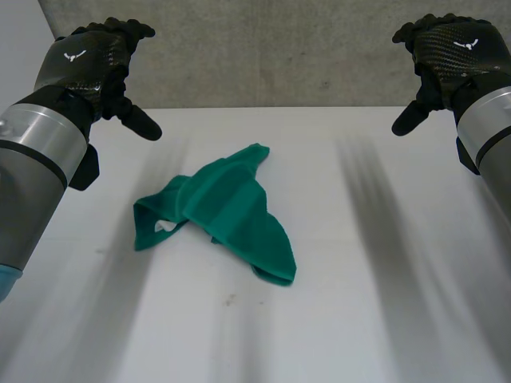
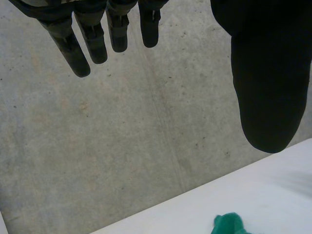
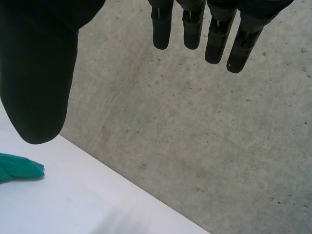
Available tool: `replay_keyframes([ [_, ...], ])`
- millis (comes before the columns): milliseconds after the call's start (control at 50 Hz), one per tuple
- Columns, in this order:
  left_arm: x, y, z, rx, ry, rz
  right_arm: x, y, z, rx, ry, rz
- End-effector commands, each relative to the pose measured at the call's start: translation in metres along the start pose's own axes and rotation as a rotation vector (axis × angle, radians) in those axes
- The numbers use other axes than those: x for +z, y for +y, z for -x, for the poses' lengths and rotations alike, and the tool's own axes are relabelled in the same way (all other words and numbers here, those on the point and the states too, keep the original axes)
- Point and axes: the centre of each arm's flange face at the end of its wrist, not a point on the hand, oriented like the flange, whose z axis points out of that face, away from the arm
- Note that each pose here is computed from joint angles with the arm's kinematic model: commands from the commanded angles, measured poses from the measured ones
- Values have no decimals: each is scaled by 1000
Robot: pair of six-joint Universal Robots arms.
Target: Fold the towel.
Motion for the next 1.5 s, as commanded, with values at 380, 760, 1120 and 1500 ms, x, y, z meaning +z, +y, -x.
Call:
replay_keyframes([
  [380,15,38,-3,101,22,97,-11,15,20,-133,-169,79],
  [760,13,172,-38,492,344,332,-6,40,30,-185,-210,151],
  [1120,31,128,-40,362,259,94,6,59,29,-177,-201,199],
  [1500,4,126,-54,275,308,222,11,85,34,-37,-185,297],
])
